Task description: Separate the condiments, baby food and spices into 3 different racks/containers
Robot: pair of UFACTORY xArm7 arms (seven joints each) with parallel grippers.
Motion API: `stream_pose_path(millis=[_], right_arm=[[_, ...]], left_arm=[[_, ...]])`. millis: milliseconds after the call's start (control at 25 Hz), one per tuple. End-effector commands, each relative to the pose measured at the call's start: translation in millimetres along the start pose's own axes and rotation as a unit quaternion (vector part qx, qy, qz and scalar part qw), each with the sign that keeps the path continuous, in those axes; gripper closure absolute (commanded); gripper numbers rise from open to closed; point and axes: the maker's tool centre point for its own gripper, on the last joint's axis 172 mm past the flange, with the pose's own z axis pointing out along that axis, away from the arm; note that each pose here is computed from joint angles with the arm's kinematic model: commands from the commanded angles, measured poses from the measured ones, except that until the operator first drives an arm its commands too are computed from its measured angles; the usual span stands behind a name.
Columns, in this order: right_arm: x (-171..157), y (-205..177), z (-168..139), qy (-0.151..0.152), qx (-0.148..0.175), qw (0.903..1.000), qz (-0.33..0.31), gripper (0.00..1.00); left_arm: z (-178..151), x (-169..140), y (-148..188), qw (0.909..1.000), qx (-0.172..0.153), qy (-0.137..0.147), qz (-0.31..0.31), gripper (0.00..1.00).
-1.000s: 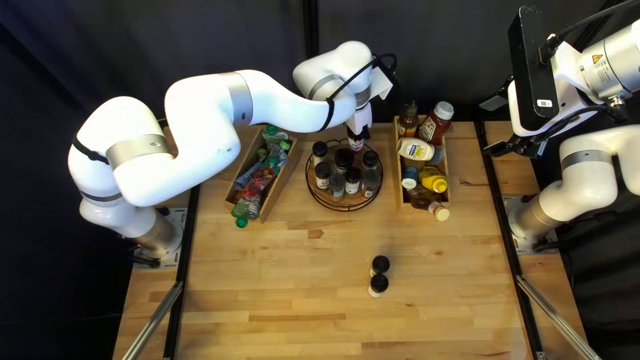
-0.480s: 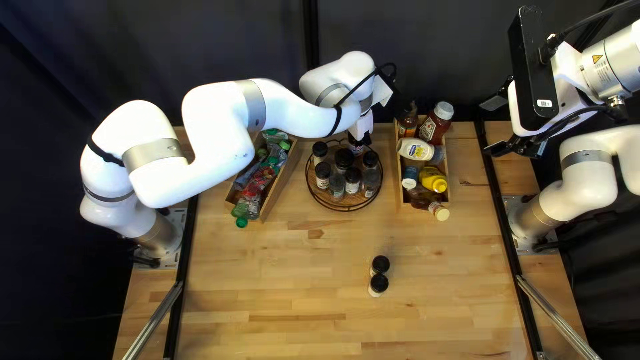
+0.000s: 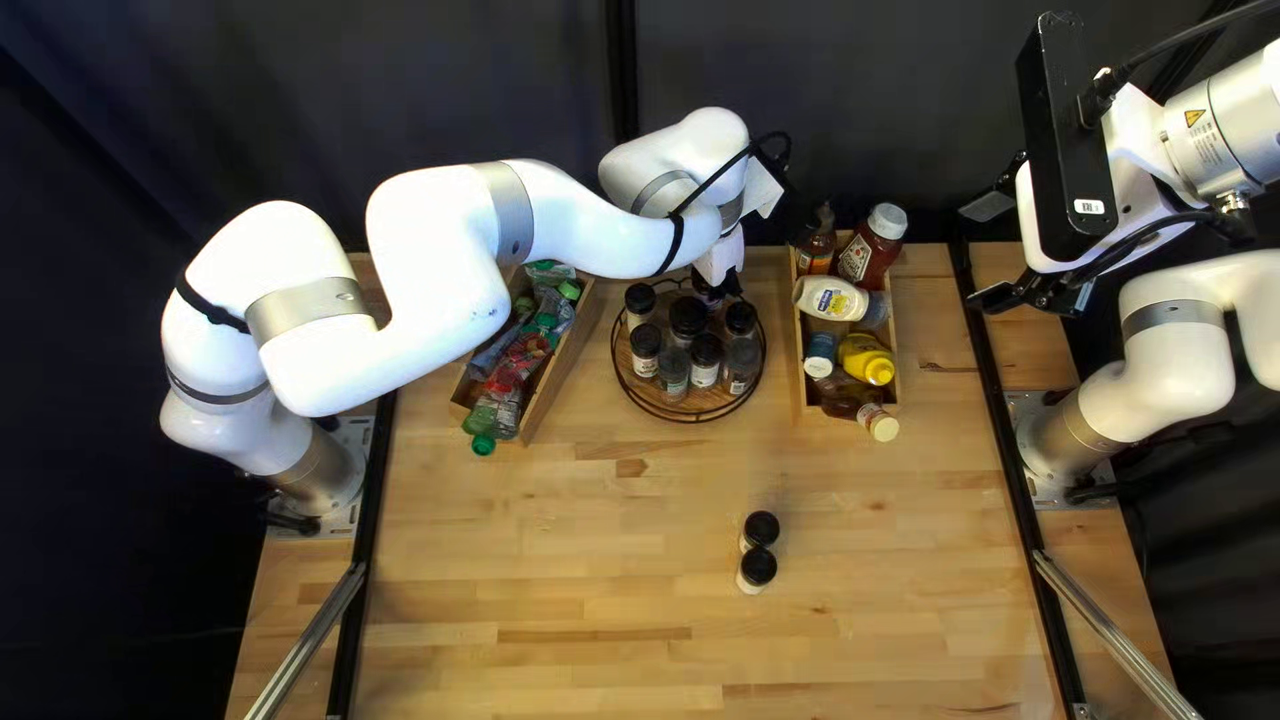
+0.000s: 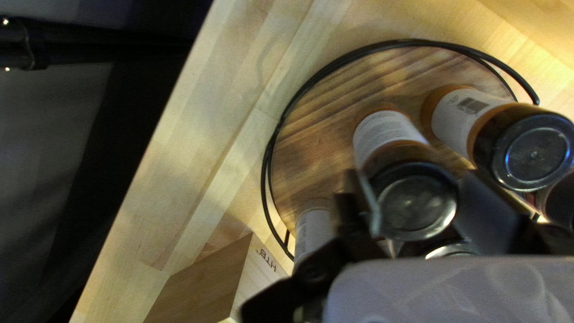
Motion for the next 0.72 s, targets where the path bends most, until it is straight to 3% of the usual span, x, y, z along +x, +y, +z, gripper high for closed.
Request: stream_pose_path(millis=[40,280,440,640,720], right_arm=[[0,0,0,0.0,0.0,1.0,0.0,0.0],[0,0,0,0.0,0.0,1.0,0.0,0.0],[0,0,0,0.0,0.0,1.0,0.0,0.0],[0,0,0,0.0,0.0,1.0,0.0,0.0],[0,0,0,0.0,0.0,1.0,0.0,0.0]], left_arm=[[-4,-1,6,1.0,0.001,-0.004,0.008,0.06],[-29,-5,21,0.9997,0.005,-0.005,0.025,0.0],[-61,-30,50,0.9976,-0.005,0.001,0.069,0.0],[-85,-75,99,0.9864,-0.024,0.008,0.163,0.0],[-94,-109,127,0.9744,-0.03,0.009,0.223,0.0]])
